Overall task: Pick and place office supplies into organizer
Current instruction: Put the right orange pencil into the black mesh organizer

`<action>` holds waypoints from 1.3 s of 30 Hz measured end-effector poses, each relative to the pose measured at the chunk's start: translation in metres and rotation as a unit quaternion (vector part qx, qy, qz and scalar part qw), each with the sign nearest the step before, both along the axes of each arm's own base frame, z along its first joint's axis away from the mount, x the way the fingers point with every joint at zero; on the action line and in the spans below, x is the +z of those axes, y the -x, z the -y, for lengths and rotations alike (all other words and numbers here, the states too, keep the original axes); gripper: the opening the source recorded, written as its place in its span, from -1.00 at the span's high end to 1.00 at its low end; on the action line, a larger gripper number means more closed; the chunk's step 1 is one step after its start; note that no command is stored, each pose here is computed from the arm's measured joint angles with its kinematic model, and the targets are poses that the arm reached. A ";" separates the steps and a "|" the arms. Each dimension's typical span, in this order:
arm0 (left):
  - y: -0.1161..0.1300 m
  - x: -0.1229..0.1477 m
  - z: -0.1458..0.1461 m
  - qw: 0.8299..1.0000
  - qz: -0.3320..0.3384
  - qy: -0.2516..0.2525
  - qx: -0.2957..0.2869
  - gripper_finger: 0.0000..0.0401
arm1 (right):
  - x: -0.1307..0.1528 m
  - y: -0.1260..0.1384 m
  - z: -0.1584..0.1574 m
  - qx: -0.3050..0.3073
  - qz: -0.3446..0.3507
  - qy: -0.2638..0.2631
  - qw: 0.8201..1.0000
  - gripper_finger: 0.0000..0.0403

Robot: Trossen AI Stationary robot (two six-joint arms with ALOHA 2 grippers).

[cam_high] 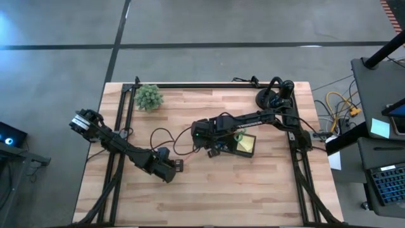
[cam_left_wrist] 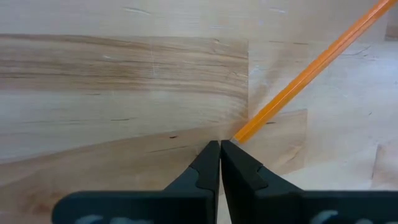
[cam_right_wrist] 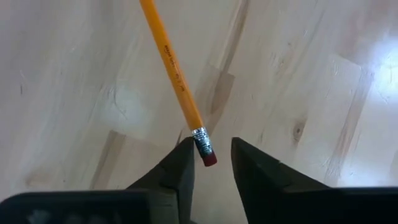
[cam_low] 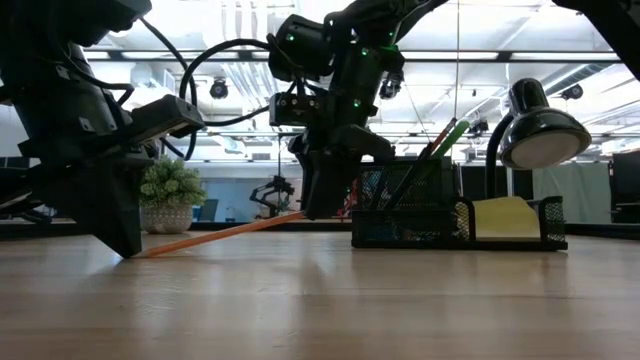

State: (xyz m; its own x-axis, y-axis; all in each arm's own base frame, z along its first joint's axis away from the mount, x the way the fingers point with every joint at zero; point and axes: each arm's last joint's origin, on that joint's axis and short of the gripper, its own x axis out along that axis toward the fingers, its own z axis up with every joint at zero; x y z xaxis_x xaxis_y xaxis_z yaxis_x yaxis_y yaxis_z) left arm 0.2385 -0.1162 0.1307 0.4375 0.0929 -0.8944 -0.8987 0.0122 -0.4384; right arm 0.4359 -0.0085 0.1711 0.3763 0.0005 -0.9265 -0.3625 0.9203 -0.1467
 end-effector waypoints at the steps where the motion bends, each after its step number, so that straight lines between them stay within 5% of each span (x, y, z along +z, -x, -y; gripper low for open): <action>1: 0.000 0.000 0.000 1.000 0.000 0.000 0.000 1.00 | 0.000 0.000 0.000 0.000 0.000 0.000 1.000 0.52; 13: 0.000 0.000 0.000 1.000 0.001 -0.001 0.000 1.00 | -0.012 0.006 -0.002 -0.004 -0.014 -0.014 1.000 0.38; 31: 0.000 0.000 0.000 1.000 0.001 -0.002 -0.001 1.00 | -0.001 0.001 -0.003 0.001 -0.004 -0.010 1.000 0.39; 39: 0.000 0.000 0.000 1.000 0.001 -0.002 -0.001 1.00 | -0.001 0.001 -0.003 -0.001 -0.004 -0.011 1.000 0.55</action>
